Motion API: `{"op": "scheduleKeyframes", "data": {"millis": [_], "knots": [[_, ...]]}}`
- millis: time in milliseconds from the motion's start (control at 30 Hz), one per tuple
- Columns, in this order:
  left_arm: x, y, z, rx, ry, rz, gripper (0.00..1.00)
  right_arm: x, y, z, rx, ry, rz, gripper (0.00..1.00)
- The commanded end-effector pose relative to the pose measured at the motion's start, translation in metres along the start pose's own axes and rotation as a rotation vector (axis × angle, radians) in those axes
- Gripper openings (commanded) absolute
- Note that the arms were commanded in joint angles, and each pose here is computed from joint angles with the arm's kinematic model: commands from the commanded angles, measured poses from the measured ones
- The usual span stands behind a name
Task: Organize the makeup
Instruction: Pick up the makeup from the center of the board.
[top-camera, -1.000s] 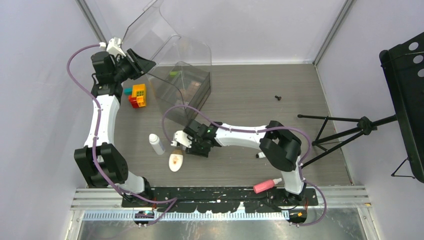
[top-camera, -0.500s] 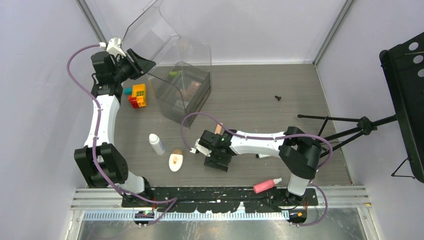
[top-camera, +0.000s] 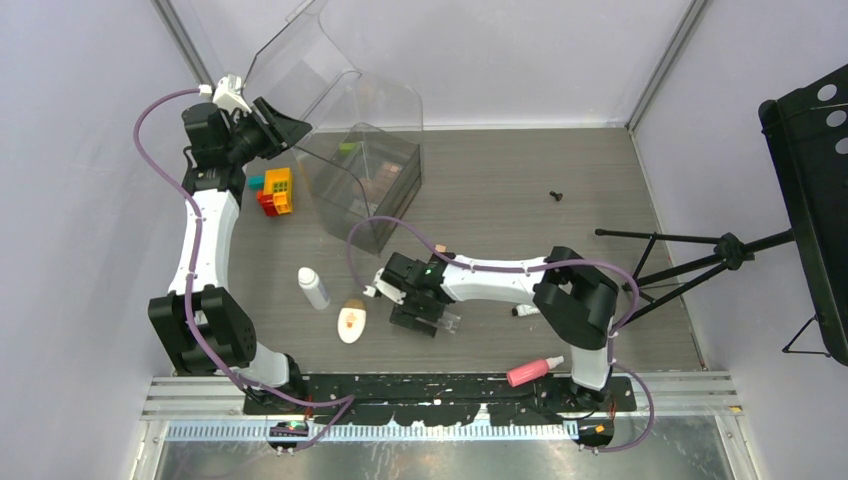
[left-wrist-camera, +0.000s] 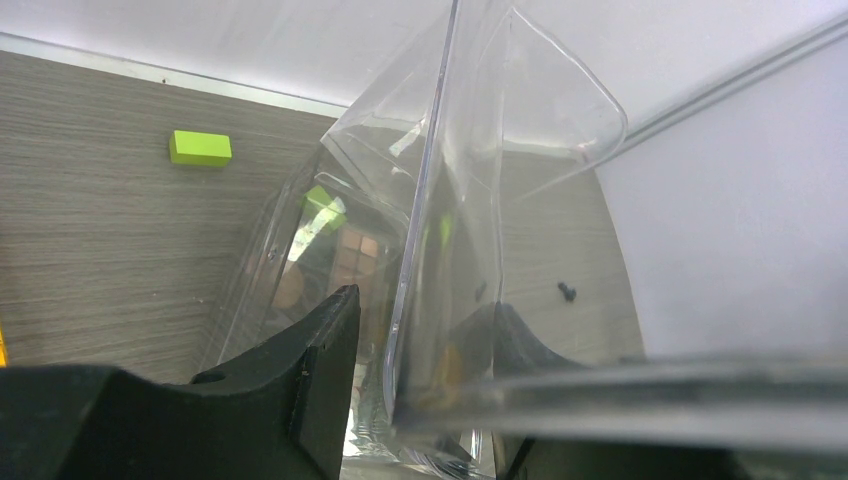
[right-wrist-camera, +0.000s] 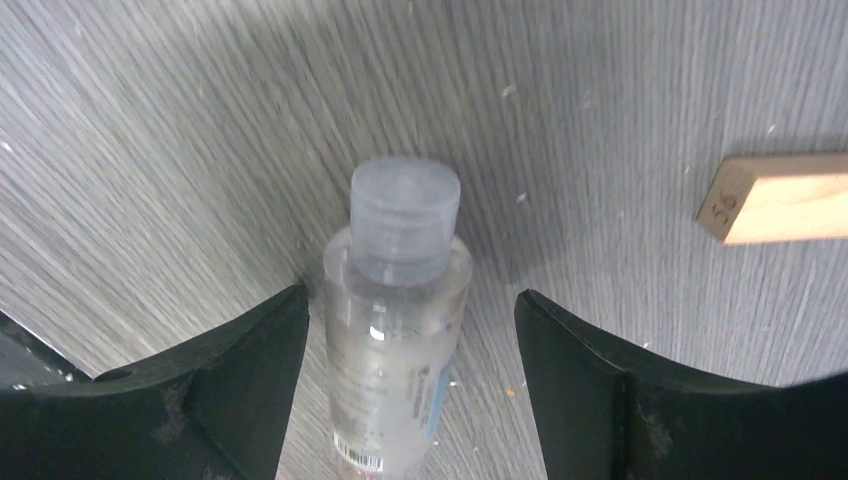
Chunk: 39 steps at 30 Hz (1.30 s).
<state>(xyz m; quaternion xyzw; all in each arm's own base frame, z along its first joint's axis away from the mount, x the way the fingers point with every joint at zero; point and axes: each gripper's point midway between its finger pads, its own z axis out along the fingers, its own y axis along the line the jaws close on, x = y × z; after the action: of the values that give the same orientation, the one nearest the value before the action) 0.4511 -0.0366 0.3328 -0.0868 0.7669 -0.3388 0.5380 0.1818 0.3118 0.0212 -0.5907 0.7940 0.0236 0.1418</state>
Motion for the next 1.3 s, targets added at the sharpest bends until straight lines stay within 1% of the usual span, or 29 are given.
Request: {"op": "scheduleKeyframes", "data": {"millis": [0, 133, 267, 333, 467, 567, 667, 767, 867, 900, 1000, 1133, 1233, 1267], "knots": [[0.02, 0.048, -0.001, -0.157, 0.05, -0.086, 0.4, -0.031, -0.002, 0.008, 0.006, -0.063, -0.007, 0.78], [0.018, 0.047, -0.002, -0.155, 0.046, -0.083, 0.4, -0.035, -0.005, 0.012, 0.008, -0.059, -0.011, 0.73], [0.018, 0.047, -0.003, -0.155, 0.045, -0.085, 0.4, -0.032, -0.005, 0.012, -0.003, -0.05, -0.008, 0.64], [0.018, 0.047, -0.003, -0.155, 0.045, -0.085, 0.4, -0.032, -0.005, 0.012, -0.012, -0.051, -0.004, 0.57], [0.018, 0.049, -0.004, -0.161, 0.042, -0.082, 0.4, -0.032, 0.001, 0.008, -0.058, -0.044, -0.025, 0.51], [0.017, 0.051, -0.005, -0.165, 0.039, -0.088, 0.4, -0.033, 0.001, 0.0, -0.058, -0.054, -0.031, 0.38], [0.018, 0.051, -0.004, -0.164, 0.042, -0.094, 0.4, -0.04, -0.003, -0.019, -0.045, -0.108, -0.028, 0.29], [0.018, 0.051, -0.004, -0.161, 0.041, -0.095, 0.4, -0.053, -0.004, -0.044, -0.071, -0.209, -0.02, 0.19], [0.018, 0.05, -0.004, -0.157, 0.042, -0.094, 0.4, -0.068, -0.01, -0.071, -0.104, -0.328, 0.007, 0.02], [0.018, 0.049, -0.004, -0.155, 0.042, -0.093, 0.4, -0.075, -0.015, -0.081, -0.104, -0.37, 0.018, 0.01], [0.018, 0.047, -0.004, -0.144, 0.04, -0.094, 0.4, -0.094, -0.039, -0.109, -0.051, -0.502, 0.048, 0.01], [0.018, 0.046, -0.003, -0.136, 0.043, -0.099, 0.4, -0.115, -0.089, -0.147, 0.098, -0.669, 0.116, 0.0], [0.019, 0.046, -0.002, -0.128, 0.044, -0.105, 0.41, -0.127, -0.137, -0.175, 0.252, -0.811, 0.226, 0.0], [0.019, 0.046, -0.002, -0.125, 0.044, -0.107, 0.41, -0.13, -0.156, -0.186, 0.316, -0.871, 0.291, 0.01]]}}
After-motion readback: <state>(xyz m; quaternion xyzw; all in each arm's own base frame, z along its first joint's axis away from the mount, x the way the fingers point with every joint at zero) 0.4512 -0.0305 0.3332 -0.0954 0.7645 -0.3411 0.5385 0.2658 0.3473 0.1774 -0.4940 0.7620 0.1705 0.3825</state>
